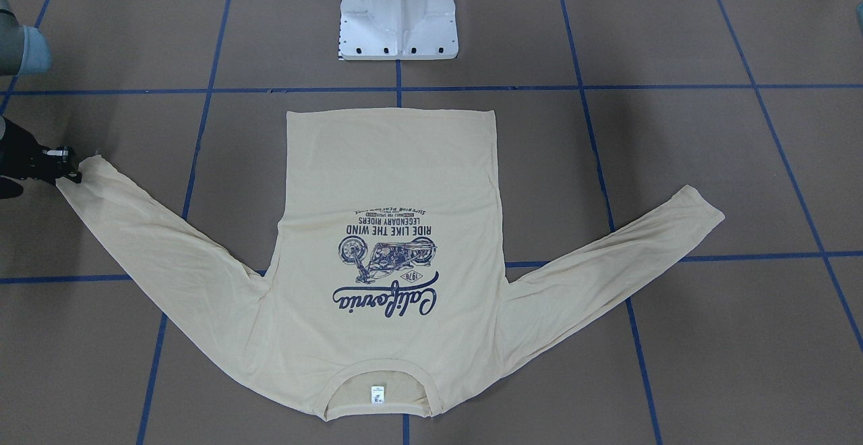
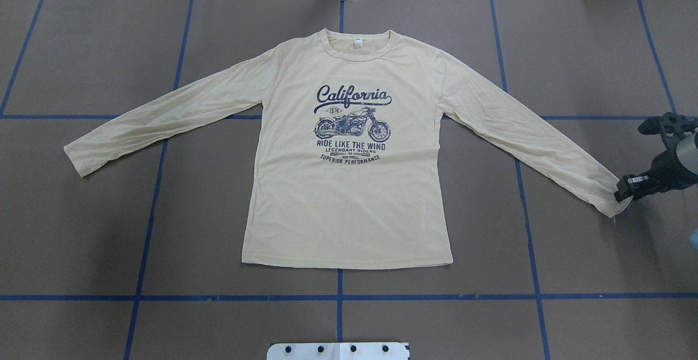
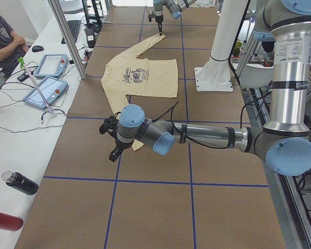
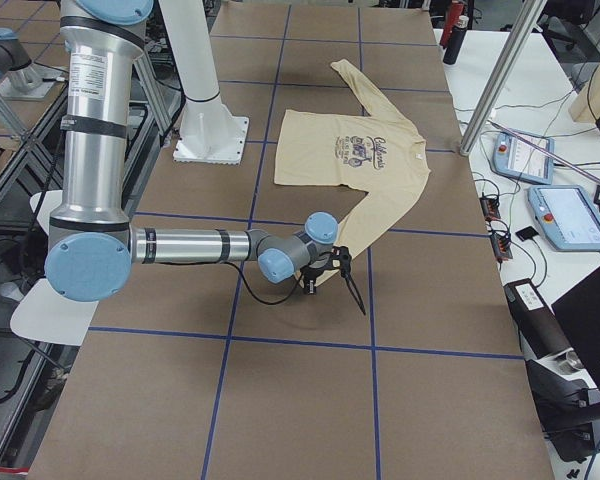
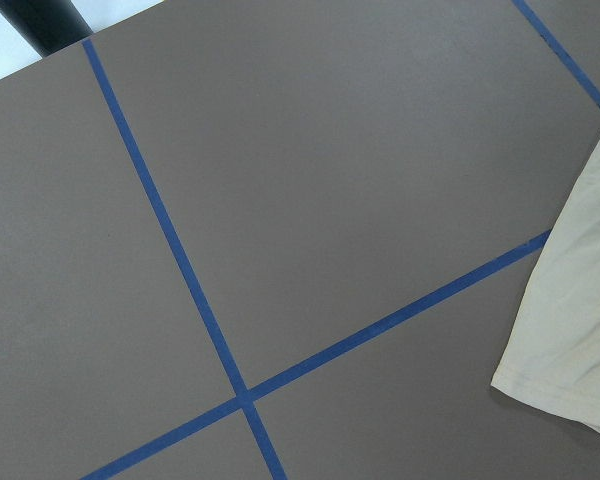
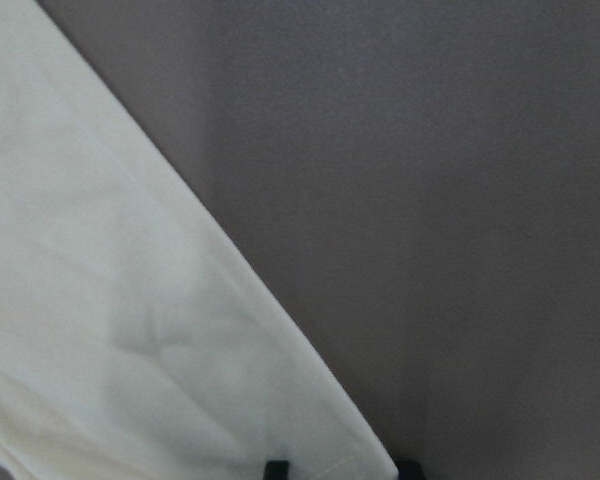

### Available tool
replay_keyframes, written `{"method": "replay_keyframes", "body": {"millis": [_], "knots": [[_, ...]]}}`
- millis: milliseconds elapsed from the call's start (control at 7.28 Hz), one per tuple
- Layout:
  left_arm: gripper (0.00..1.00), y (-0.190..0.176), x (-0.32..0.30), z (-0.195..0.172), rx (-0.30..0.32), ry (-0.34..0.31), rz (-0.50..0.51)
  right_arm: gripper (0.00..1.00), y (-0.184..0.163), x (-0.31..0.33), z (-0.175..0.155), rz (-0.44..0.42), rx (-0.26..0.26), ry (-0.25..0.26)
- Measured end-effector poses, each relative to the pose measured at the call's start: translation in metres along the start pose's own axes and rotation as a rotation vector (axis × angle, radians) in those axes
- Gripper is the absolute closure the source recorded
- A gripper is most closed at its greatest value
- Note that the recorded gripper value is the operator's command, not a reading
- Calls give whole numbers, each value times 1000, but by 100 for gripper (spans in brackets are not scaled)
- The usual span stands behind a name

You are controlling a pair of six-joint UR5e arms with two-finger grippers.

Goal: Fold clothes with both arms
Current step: 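Move the right gripper down to the cuff of the nearest sleeve and grasp it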

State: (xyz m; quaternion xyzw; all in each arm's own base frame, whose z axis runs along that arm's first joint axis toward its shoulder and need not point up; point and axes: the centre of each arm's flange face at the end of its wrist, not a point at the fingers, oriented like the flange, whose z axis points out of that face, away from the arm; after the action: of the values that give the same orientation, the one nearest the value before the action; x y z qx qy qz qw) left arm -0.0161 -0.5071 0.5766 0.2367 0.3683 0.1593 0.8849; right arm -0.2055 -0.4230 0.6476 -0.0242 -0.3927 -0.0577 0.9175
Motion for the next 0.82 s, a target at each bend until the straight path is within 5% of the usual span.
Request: {"method": "replay_keyframes", "body": {"millis": [137,825], "knots": [[0,0,0,0,0,1,0,100,0,-1,-1,-2,0,-2],[0,0,0,0,-1,2,-1,100,-6,-21,-35,-27,47,-60]]}}
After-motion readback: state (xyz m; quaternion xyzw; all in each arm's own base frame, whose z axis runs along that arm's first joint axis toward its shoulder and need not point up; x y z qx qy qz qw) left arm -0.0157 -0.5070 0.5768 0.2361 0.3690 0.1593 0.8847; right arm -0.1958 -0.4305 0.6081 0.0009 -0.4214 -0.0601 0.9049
